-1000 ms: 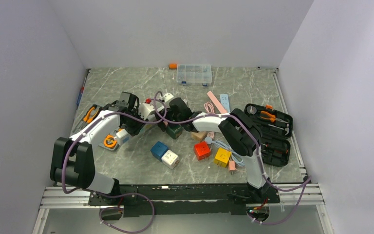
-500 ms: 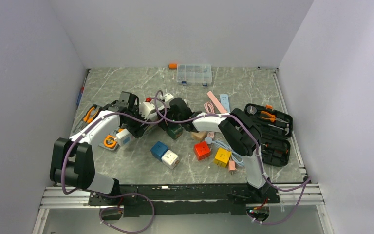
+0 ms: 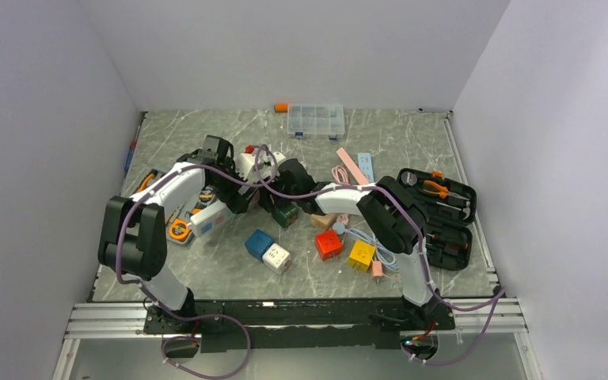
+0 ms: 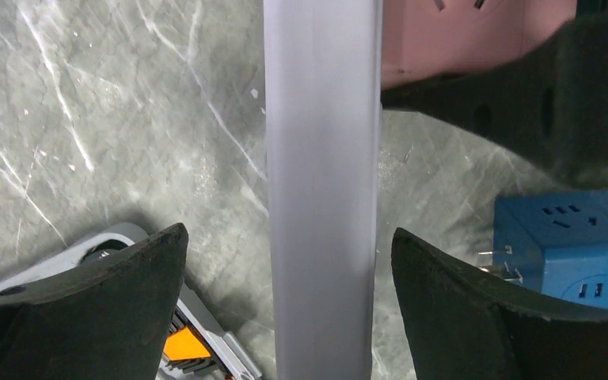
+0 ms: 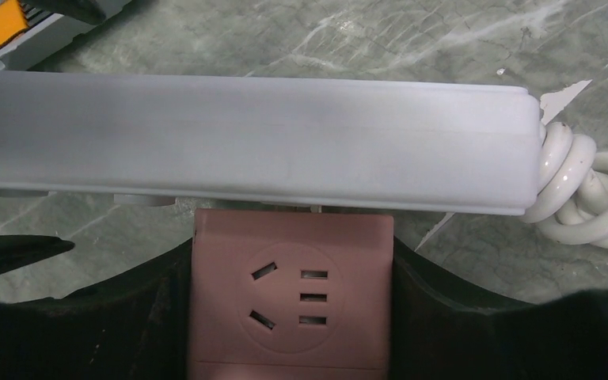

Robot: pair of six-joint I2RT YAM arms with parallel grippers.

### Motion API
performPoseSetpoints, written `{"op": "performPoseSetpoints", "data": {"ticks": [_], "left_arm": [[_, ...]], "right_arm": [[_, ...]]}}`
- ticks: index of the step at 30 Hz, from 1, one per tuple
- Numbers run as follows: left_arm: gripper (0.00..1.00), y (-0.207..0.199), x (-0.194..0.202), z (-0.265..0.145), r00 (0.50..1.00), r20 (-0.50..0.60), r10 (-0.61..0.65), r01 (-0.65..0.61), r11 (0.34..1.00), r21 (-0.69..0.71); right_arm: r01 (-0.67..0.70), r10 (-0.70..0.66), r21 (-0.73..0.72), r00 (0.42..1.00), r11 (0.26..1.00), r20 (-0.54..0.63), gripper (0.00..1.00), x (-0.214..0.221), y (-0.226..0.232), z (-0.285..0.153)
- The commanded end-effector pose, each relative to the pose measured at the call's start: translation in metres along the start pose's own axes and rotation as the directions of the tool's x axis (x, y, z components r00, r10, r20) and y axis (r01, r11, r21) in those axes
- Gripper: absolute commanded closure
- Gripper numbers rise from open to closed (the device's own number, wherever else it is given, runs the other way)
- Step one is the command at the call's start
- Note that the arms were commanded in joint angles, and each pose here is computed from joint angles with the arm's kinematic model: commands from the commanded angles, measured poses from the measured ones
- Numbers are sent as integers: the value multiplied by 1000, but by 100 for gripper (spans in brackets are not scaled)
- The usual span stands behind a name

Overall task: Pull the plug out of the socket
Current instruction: Remove the plug from the socket.

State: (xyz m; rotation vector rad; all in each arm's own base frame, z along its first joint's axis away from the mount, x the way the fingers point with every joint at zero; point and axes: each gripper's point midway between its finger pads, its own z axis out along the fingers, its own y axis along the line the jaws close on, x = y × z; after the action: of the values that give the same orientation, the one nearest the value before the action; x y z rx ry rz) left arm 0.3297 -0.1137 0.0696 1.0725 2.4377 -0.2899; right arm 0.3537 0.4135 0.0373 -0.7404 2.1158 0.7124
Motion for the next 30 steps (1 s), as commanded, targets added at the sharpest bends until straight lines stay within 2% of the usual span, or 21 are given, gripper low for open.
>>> {"op": "performPoseSetpoints", "data": {"ticks": [1, 3, 5, 9, 13, 15, 17, 25, 30], "left_arm": [[1, 1, -34, 2, 996, 85, 23, -25, 999, 23], [1, 0, -37, 5, 996, 87, 25, -28, 999, 29], [7, -3, -39, 8, 996, 86, 30, -34, 999, 41], [25, -4, -34, 14, 996, 84, 34, -37, 999, 31], [45, -3, -39, 11, 991, 132, 16, -17, 1000, 4], [48, -10, -43, 9, 986, 164, 5, -10, 1000, 27], [46, -16, -46, 7, 982, 187, -4, -7, 998, 56], [15, -33, -53, -3, 971, 236, -45, 15, 991, 129], [12, -35, -53, -8, 965, 259, -47, 14, 992, 129]], "right_arm": [[-5, 10, -76, 997, 997, 78, 94, -35, 26, -16], [-3, 10, -83, 996, 997, 88, 94, -39, 30, -17], [-3, 12, -91, 995, 996, 96, 94, -43, 33, -18], [-9, 23, -116, 993, 993, 120, 94, -53, 41, -23], [-28, 49, -154, 989, 988, 138, 94, -59, 53, -27], [-37, 63, -175, 987, 984, 148, 94, -63, 59, -29], [-45, 77, -194, 984, 980, 159, 94, -67, 63, -31], [-46, 81, -204, 983, 978, 164, 94, -69, 65, -37], [-45, 79, -198, 983, 979, 166, 94, -67, 64, -38]]}}
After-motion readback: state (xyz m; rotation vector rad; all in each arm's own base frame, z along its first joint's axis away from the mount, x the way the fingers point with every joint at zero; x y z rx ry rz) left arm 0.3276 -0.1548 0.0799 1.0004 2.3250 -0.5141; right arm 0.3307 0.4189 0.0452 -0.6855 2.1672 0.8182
